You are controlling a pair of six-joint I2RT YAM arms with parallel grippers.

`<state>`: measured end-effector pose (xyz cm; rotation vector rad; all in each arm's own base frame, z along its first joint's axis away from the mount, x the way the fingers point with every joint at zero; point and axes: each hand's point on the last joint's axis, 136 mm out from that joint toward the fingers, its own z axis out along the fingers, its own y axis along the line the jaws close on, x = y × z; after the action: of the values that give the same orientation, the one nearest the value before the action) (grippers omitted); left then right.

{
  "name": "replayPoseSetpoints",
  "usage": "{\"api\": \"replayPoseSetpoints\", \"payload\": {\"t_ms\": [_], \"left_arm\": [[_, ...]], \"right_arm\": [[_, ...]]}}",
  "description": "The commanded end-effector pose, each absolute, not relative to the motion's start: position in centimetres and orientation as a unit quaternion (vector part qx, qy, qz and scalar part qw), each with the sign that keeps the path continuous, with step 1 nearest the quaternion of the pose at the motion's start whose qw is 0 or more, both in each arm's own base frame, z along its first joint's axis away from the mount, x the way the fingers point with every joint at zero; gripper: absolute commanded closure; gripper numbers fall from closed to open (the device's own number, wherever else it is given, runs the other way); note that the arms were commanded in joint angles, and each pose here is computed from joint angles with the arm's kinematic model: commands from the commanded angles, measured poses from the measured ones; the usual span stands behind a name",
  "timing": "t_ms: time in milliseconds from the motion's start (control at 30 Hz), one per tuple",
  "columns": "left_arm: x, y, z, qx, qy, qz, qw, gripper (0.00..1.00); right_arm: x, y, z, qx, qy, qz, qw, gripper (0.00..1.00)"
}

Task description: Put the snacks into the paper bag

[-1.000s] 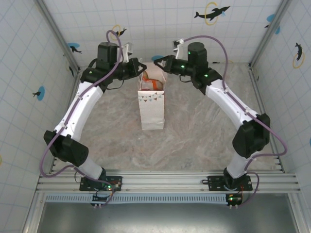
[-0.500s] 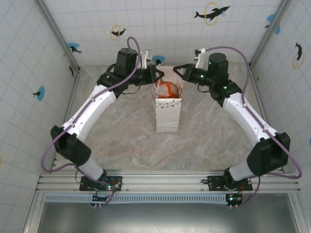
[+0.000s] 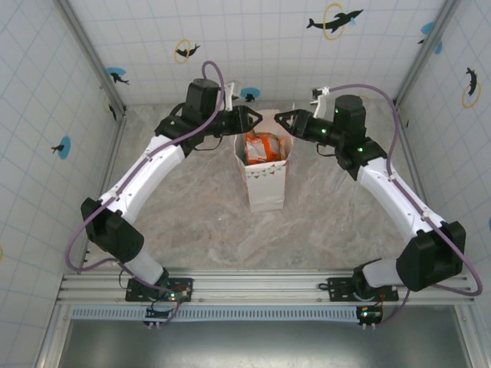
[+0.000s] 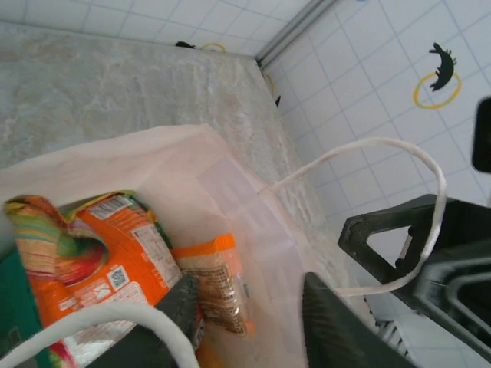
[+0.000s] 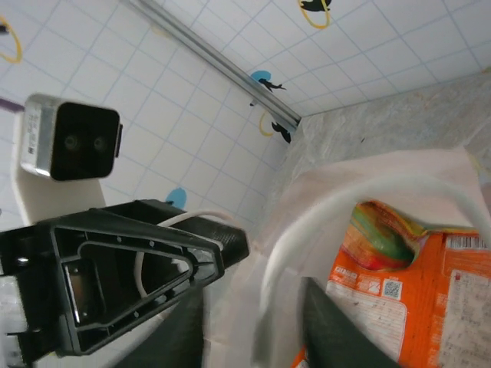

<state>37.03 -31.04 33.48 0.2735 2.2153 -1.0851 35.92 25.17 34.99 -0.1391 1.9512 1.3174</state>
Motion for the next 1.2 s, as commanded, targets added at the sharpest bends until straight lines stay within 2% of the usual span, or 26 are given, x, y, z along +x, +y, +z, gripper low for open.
{"api": "replayPoseSetpoints", "payload": {"t_ms": [0, 233, 300, 600, 667, 700, 733, 833, 900, 1000, 1167], "left_arm": [[37.3, -28.2, 35.5, 0.089, 0.842, -0.398, 0.354, 0.51], [37.7, -21.6, 37.8, 0.039, 0.829, -0.364, 0.422, 0.43], [37.7, -19.2, 37.8, 0.017, 0.828, -0.352, 0.436, 0.37], [37.2, -11.1, 35.6, -0.045, 0.833, -0.282, 0.473, 0.25], [37.3, -9.8, 34.3, -0.046, 0.835, -0.248, 0.489, 0.18], [37.3, -8.9, 33.2, -0.053, 0.837, -0.223, 0.497, 0.04], [37.4, -7.8, 32.3, -0.07, 0.837, -0.198, 0.506, 0.02], [37.2, -3.8, 29.0, -0.127, 0.829, -0.115, 0.533, 0.02], [36.6, -1.6, 26.5, -0.144, 0.82, -0.061, 0.551, 0.02], [35.7, 0.5, 23.5, -0.139, 0.802, 0.007, 0.581, 0.02], [34.8, 2.4, 17.3, -0.1, 0.807, 0.091, 0.574, 0.02]], "right_arm": [[35.0, 23.8, 36.0, -0.059, 0.76, 0.505, 0.405, 0.49], [34.0, 20.5, 35.5, -0.038, 0.772, 0.477, 0.42, 0.47], [33.8, 19.4, 35.5, -0.035, 0.774, 0.468, 0.425, 0.46], [33.9, 12.5, 32.9, 0.024, 0.788, 0.408, 0.461, 0.43], [34.2, 10.9, 31.3, 0.04, 0.796, 0.376, 0.473, 0.43], [34.3, 10.0, 30.2, 0.05, 0.802, 0.352, 0.481, 0.43], [34.4, 9.2, 29.1, 0.057, 0.807, 0.328, 0.487, 0.42], [34.5, 6.2, 25.1, 0.078, 0.821, 0.236, 0.514, 0.29], [34.3, 4.5, 22.4, 0.092, 0.825, 0.184, 0.526, 0.0], [33.9, 2.8, 19.1, 0.102, 0.824, 0.136, 0.54, 0.0], [33.0, 1.1, 14.4, 0.118, 0.815, 0.093, 0.56, 0.01]]}}
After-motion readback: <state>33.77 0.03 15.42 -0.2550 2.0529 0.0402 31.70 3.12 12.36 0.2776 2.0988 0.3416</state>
